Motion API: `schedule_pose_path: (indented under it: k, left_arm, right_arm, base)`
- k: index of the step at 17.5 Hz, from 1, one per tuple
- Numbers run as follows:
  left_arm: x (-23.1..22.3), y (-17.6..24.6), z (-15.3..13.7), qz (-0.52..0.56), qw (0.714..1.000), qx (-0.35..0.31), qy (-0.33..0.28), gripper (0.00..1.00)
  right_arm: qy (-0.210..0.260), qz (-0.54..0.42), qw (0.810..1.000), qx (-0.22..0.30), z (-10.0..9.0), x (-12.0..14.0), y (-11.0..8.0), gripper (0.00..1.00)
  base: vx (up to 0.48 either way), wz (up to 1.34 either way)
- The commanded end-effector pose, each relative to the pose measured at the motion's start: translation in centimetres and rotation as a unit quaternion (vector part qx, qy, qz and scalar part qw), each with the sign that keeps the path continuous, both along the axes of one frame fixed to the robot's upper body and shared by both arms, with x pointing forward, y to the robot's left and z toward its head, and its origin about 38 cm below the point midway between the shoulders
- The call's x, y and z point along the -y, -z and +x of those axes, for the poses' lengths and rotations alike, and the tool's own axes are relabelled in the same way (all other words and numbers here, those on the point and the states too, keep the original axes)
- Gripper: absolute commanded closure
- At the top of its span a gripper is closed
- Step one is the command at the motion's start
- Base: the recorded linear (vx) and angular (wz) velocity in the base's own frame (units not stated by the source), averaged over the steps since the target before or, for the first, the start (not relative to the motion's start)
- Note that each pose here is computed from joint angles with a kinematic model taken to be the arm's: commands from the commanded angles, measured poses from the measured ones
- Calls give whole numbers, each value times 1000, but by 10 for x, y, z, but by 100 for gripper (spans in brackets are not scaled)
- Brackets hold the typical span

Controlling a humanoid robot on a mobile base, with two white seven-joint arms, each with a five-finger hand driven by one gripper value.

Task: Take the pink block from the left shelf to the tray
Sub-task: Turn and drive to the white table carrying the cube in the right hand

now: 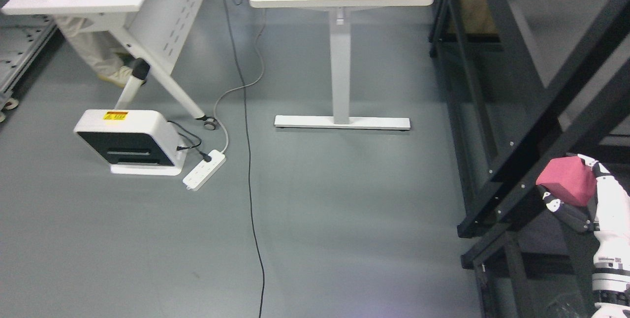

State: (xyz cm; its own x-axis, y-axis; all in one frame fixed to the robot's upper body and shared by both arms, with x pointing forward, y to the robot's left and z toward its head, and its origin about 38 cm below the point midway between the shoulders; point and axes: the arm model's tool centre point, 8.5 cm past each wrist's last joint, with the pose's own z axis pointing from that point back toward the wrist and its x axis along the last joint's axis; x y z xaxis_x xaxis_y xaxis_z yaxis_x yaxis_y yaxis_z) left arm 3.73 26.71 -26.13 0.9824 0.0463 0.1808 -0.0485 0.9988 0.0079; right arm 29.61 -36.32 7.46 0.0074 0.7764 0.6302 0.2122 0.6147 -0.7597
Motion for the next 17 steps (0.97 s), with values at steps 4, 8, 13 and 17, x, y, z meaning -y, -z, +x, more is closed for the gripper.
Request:
schedule_pose_path:
  k: [4,8,13,17]
  left_arm:
    - [-11,-1,-6,9,1000,-4,0,0]
    - [-11,-1,-6,9,1000,-4,0,0]
    - [-11,-1,-6,9,1000,-4,0,0]
    - [-11,-1,-6,9,1000,-4,0,0]
  right_arm:
    - [3,5,1000,-5,-5,3,3,97]
    - [3,5,1000,-8,-8,4,5,97]
    - [3,7,1000,-10,-9,3,7,97]
    - [2,6,1000,-10,-9,4,6,97]
  base:
    - [-114,666]
    - [-77,442]
    - [-40,234]
    - [30,-45]
